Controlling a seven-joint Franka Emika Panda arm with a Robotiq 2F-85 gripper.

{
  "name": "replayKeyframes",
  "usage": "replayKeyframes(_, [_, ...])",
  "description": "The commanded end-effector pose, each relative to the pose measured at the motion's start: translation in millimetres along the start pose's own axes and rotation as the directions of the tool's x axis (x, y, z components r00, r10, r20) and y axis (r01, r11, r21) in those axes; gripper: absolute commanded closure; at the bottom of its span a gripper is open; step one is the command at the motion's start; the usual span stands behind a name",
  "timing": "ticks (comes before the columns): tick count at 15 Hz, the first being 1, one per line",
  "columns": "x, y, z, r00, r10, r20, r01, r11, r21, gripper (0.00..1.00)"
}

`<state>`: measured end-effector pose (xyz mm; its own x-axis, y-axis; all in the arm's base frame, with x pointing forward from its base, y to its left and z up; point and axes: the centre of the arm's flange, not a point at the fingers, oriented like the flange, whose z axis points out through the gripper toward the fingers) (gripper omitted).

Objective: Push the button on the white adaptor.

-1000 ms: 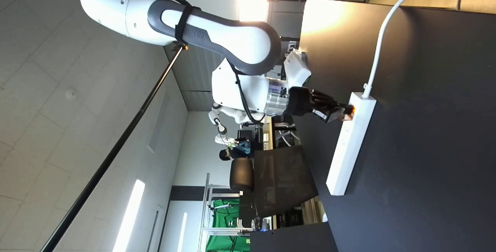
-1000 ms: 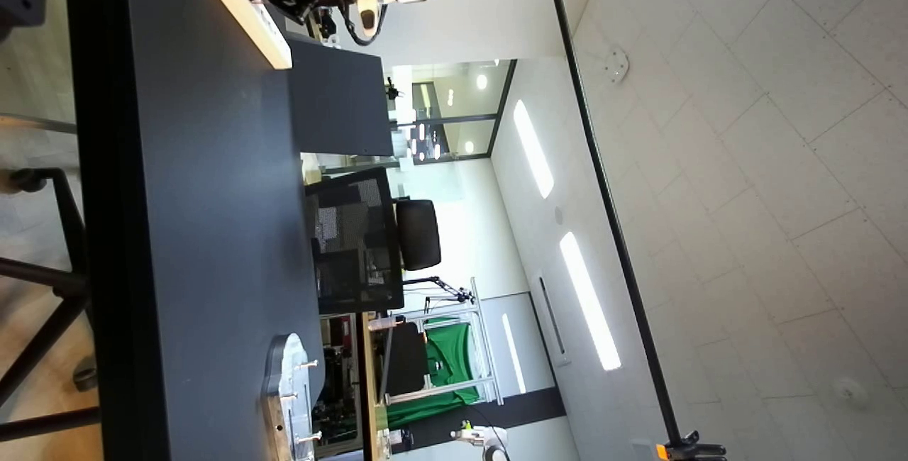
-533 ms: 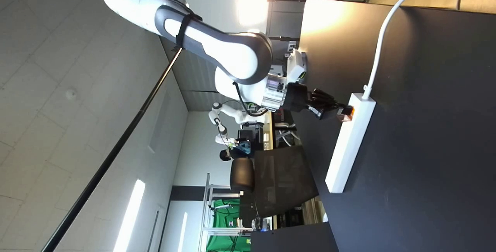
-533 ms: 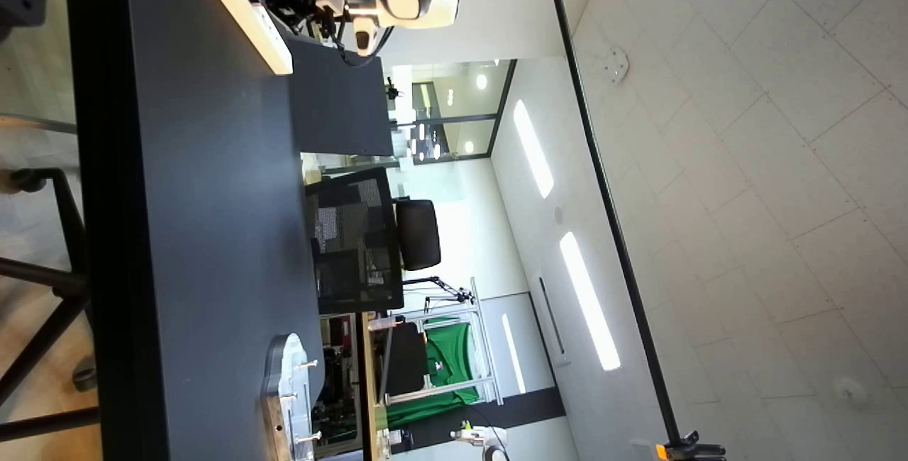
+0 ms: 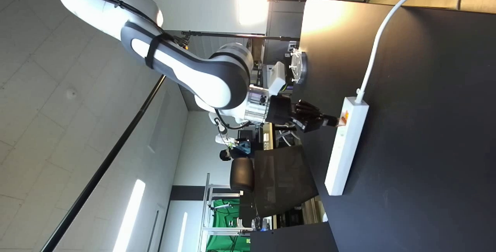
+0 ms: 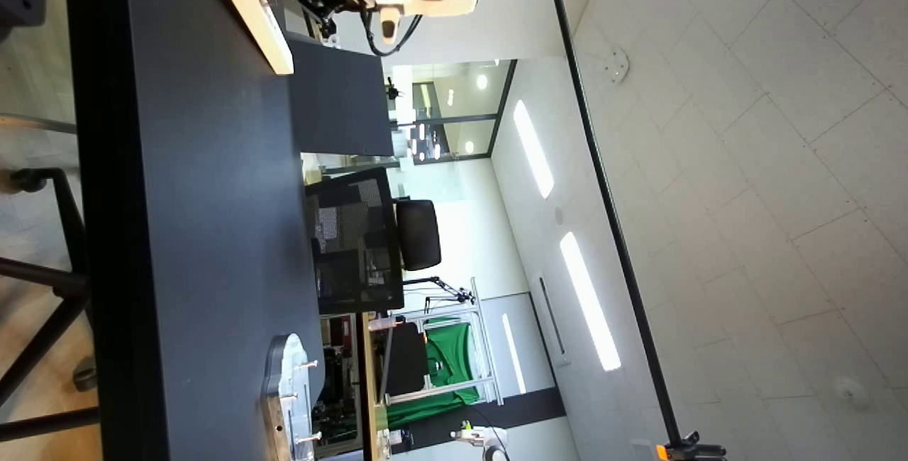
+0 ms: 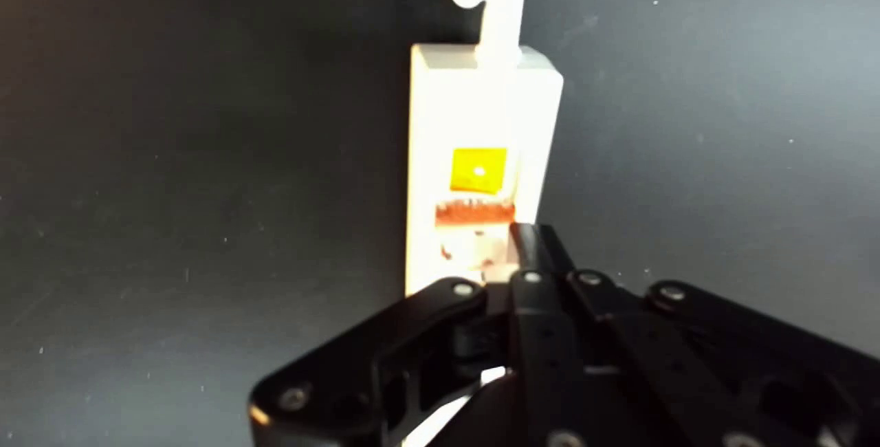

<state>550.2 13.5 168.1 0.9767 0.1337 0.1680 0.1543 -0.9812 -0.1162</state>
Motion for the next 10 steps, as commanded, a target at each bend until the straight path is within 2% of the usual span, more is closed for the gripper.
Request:
replayKeyframes(1, [9,-25,-41,0.999,-0.04,-0.001,0.04,0.996,-0.084,1.0])
replayKeyframes(2, [11,-29,-46,0.998,-0.056,0.004,0.056,0.993,-0.1,1.0])
replayKeyframes(3, [13,-33,-49,0.998,-0.066,0.012,0.067,0.99,-0.122,0.74])
replayKeyframes(4, [14,-35,-51,0.997,-0.073,0.022,0.076,0.987,-0.142,0.74])
replayKeyframes(5, [14,-35,-52,0.996,-0.079,0.033,0.084,0.984,-0.159,0.69])
replayKeyframes(10, [11,-27,-53,0.994,-0.08,0.08,0.096,0.971,-0.221,0.32])
